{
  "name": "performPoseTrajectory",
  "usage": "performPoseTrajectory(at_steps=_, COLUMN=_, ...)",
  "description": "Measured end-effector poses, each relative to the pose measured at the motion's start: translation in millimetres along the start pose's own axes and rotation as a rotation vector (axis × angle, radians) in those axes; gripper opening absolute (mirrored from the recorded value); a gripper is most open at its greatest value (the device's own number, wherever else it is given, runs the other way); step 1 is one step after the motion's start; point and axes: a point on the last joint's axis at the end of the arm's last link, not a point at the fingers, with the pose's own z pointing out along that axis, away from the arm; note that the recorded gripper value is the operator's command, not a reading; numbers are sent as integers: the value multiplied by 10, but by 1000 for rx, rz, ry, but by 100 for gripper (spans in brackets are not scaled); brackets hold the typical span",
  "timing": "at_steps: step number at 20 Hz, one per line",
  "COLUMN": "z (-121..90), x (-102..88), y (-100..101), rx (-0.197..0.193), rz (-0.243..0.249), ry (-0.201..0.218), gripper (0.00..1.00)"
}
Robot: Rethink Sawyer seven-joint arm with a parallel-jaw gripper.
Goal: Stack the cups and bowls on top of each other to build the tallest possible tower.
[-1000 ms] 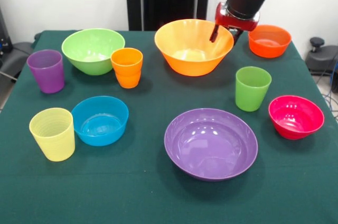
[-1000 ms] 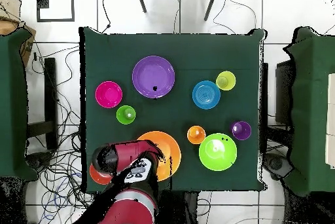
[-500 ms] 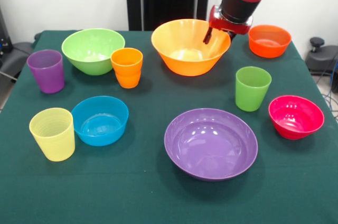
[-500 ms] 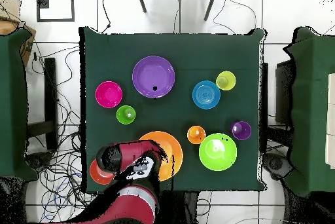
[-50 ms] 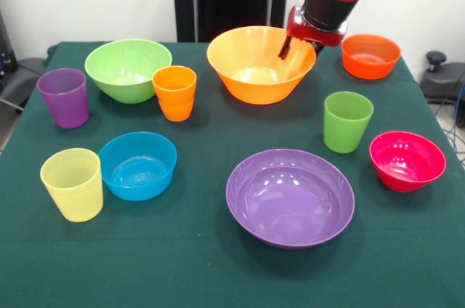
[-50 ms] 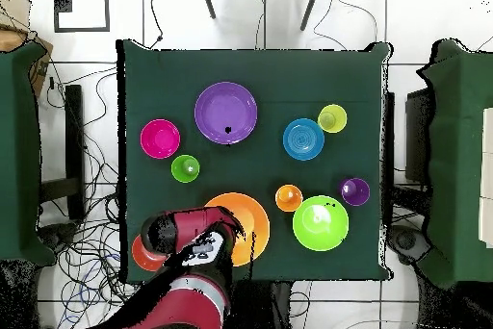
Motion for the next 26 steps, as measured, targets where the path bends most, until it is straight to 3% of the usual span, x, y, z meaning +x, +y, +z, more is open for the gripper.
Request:
performPoseTrajectory(at_steps=1, z=-2, x=6, y=11, rx=1, rz=-3, ry=-1, gripper=0)
performPoseTrajectory(at_steps=26, z=-68, x=-114, y=-56, rx=3, rz=12, ry=-25, gripper=0)
